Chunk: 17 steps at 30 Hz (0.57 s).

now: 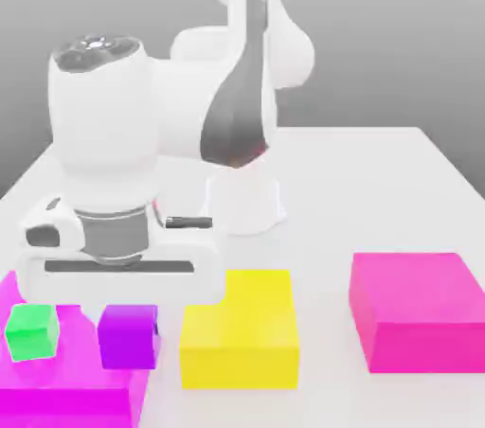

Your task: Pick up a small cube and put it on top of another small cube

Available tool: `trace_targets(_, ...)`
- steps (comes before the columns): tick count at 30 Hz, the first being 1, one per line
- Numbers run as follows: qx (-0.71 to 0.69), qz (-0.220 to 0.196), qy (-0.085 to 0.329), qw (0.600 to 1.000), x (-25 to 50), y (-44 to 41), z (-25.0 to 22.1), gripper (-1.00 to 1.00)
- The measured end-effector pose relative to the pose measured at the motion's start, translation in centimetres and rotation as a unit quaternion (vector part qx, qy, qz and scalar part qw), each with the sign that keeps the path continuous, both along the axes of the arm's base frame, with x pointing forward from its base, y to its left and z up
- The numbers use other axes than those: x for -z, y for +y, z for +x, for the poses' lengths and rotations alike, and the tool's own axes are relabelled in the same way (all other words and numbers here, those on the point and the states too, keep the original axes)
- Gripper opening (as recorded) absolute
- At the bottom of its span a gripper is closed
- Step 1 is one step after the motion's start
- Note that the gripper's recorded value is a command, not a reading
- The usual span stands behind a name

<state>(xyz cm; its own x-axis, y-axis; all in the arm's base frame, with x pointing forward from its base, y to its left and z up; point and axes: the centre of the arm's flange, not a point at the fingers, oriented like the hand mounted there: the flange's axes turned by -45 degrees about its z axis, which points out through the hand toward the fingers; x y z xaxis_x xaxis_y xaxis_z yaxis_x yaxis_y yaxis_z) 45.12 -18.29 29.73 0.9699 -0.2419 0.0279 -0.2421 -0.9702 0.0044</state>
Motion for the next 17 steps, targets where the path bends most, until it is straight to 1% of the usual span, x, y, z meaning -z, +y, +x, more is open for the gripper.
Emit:
trace_targets(4,0.132,-0.002,0.001,0.991,-3.2,-4.7,-5.5,-1.0)
trace_targets(8,0.263,0.003,0.005,0.965,-4.7,-8.0,-11.4,-1.0)
trace_targets(13,0.294,0.011,0.01,0.956,1.2,-8.5,-12.6,-1.0)
trace_targets(14,0.295,0.01,0.01,0.955,2.0,-8.5,-12.6,1.0)
trace_targets(17,0.295,0.01,0.01,0.955,2.0,-8.5,-12.6,1.0)
